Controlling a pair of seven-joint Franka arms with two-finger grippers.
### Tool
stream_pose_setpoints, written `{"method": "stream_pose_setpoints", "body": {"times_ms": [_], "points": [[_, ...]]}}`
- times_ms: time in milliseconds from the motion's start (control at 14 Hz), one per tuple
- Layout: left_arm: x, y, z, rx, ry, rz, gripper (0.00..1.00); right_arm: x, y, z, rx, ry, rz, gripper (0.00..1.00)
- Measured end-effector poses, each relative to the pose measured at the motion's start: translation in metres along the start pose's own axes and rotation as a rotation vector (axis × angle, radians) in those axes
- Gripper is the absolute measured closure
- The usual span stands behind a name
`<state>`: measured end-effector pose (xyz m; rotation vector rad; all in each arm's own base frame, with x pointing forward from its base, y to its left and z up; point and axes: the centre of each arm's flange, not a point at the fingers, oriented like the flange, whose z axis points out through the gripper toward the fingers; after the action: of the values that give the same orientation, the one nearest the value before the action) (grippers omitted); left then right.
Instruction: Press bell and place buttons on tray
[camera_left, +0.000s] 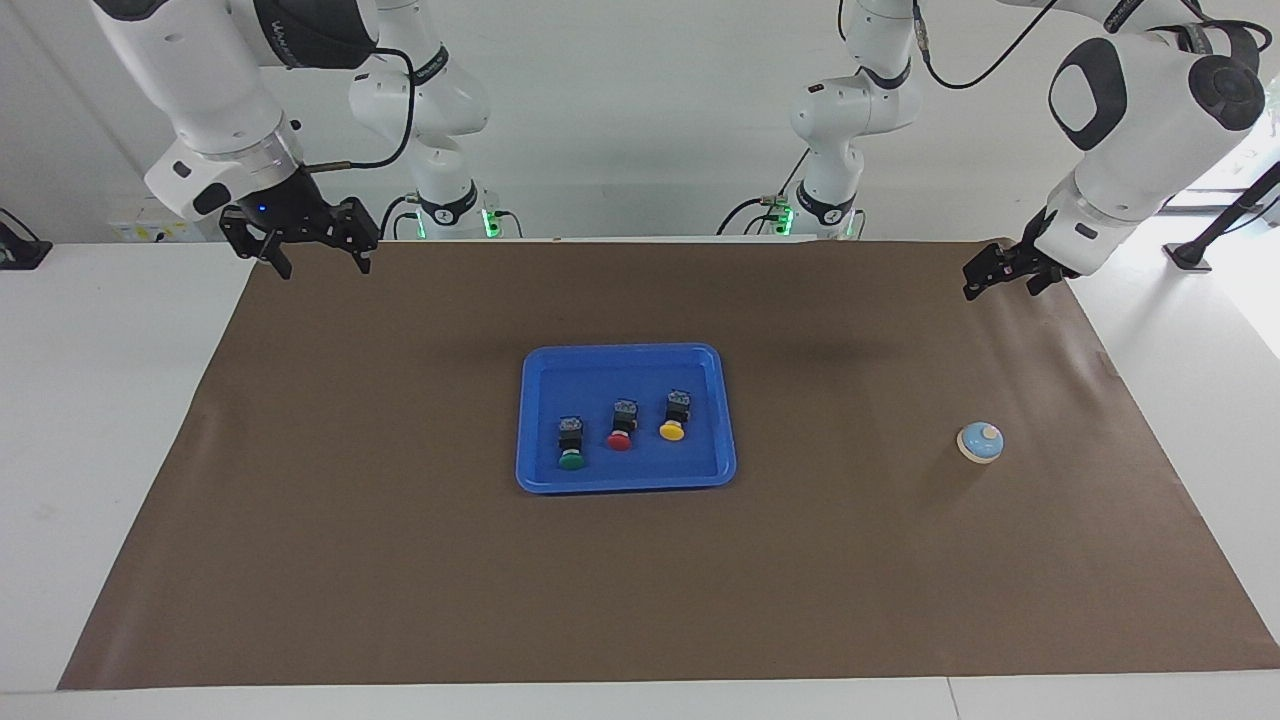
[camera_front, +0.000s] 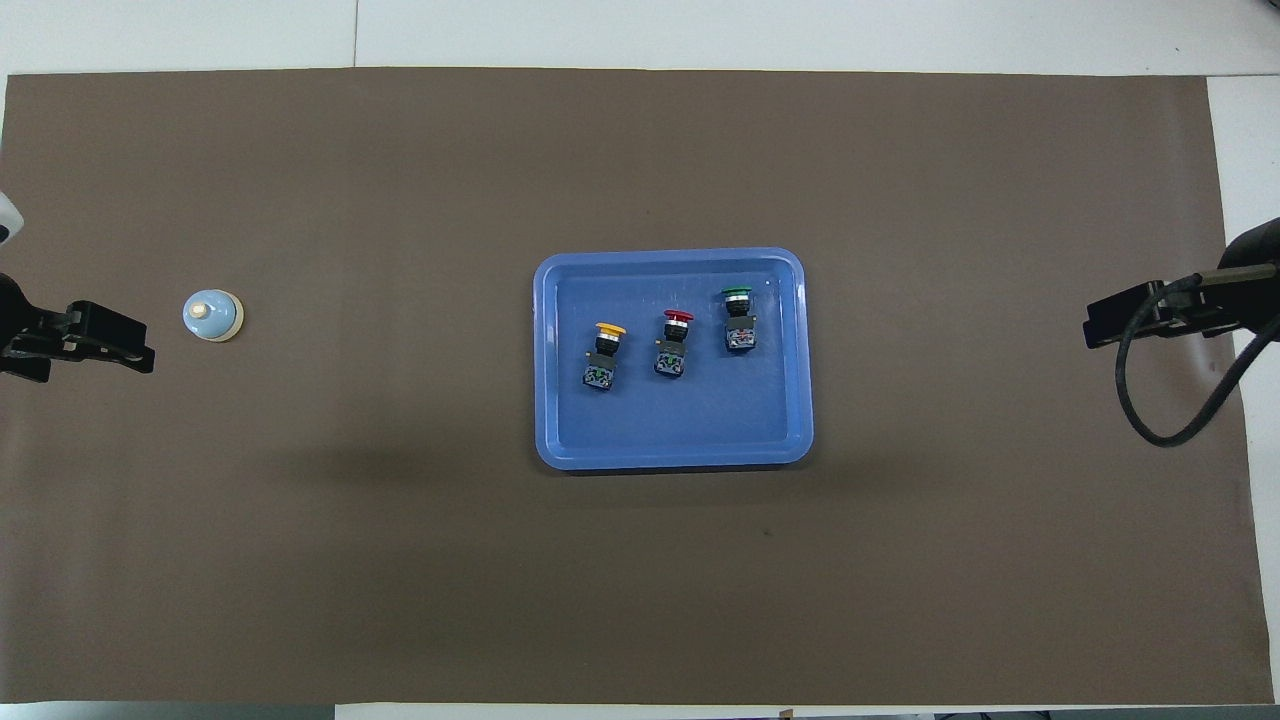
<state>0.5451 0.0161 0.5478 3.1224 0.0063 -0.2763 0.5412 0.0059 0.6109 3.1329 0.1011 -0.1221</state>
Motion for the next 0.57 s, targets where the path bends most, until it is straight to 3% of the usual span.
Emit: {"method": "stream_pose_setpoints", "body": {"times_ms": [358,573], "points": [[0.003,0.039,0.002,0.014,-0.004,0.061,0.00,0.000,0.000,0.000,0.000,0.000,0.000,0.00],[0.004,0.036,-0.002,0.016,0.002,0.053,0.00,0.000,0.000,0.000,0.000,0.000,0.000,0.00]]}}
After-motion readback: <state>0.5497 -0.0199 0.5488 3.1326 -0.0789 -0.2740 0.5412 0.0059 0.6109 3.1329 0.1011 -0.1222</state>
